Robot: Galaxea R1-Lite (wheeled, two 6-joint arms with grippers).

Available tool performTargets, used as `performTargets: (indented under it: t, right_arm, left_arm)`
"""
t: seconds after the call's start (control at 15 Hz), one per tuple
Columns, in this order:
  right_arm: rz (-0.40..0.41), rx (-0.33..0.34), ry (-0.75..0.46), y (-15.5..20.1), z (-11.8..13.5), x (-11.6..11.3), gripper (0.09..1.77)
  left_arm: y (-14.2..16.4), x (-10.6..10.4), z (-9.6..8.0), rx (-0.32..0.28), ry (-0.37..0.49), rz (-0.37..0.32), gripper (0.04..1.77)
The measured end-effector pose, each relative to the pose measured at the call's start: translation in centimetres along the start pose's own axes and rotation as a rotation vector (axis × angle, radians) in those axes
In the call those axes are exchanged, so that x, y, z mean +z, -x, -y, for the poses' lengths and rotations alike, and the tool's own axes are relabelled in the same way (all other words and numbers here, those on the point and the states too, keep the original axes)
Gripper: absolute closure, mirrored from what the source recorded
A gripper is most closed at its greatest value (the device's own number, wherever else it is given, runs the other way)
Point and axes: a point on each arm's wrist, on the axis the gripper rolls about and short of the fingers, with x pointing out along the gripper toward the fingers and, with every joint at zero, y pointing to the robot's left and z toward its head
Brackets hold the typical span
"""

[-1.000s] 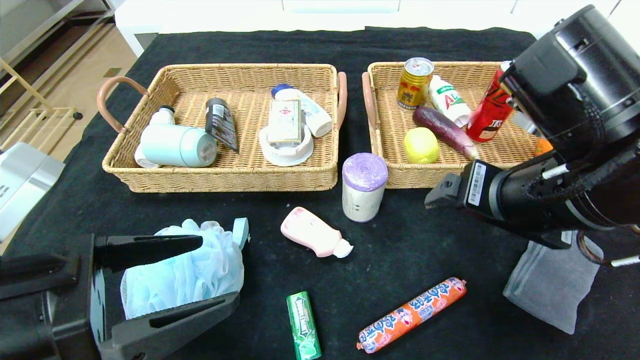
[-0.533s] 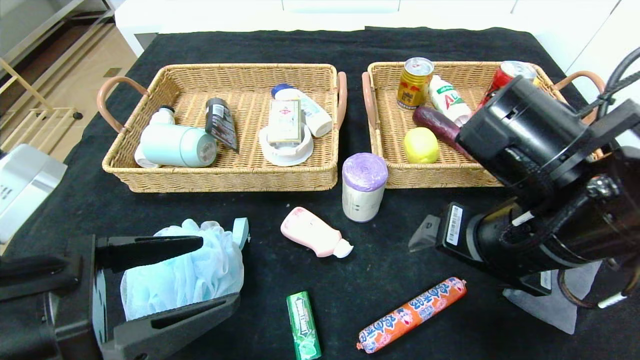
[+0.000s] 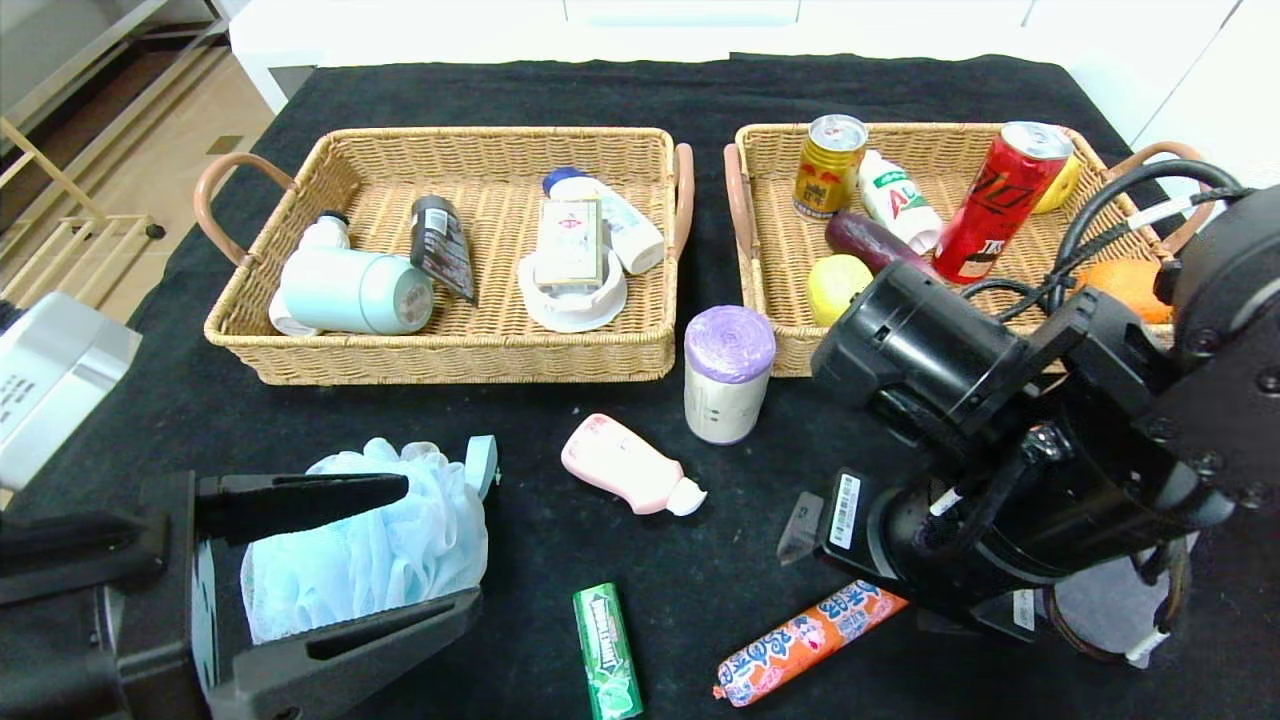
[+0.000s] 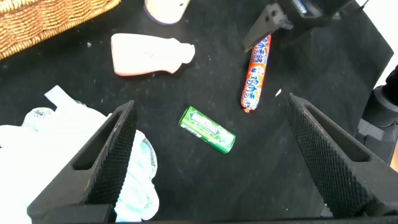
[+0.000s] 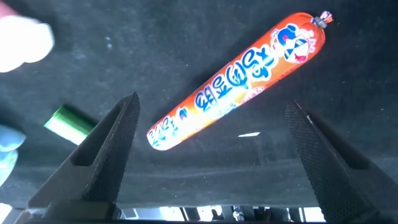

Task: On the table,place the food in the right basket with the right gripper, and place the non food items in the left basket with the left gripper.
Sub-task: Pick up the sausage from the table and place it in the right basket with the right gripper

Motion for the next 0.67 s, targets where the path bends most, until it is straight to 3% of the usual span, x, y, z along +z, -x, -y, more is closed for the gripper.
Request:
performTargets:
  t: [0.67]
  right_arm:
    - [-0.035,-0.084,0.019,-3.1,-0.5,-0.5,0.16]
  left_arm:
    - [-0.4,-0.2,-0.1,0.000,0.005,-0.015,0.09]
